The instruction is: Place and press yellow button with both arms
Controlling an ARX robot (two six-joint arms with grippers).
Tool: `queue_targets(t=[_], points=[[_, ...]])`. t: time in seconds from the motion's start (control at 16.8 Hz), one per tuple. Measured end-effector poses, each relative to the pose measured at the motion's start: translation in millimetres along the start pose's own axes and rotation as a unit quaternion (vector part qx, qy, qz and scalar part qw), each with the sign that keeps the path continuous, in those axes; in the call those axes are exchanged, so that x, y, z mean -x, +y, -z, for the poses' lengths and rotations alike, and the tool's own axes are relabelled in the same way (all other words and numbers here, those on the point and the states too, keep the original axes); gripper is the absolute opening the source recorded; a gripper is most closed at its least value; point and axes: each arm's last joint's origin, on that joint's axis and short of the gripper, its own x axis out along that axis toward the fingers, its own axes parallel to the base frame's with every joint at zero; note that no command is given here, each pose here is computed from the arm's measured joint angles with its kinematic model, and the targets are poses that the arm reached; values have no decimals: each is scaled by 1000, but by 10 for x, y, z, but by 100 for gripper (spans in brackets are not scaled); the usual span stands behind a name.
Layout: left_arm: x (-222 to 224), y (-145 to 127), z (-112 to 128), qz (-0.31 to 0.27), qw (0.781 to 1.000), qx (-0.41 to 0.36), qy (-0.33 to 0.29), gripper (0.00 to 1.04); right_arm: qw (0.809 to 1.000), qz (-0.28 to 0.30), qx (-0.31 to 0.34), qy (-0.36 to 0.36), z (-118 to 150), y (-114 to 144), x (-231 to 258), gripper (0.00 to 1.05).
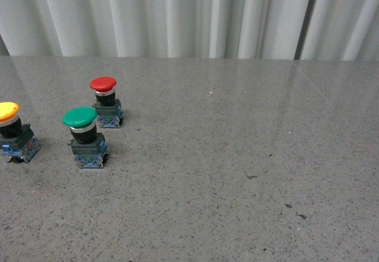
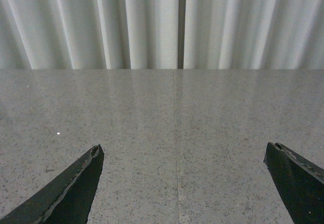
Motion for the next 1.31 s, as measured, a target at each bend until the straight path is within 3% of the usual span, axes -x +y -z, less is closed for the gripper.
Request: queue_targets(t=[0.83, 1.01, 1.31], points=[[0, 0, 0, 0, 1000, 0, 0, 98, 1000, 0, 0, 0, 0, 0, 0, 98], [-52, -28, -31, -114, 980, 2, 162, 98, 1000, 0, 0, 0, 1, 0, 0, 98], [-143, 80, -131, -202, 967, 1, 157, 98, 1000, 1, 0, 0, 0, -1, 0, 98]])
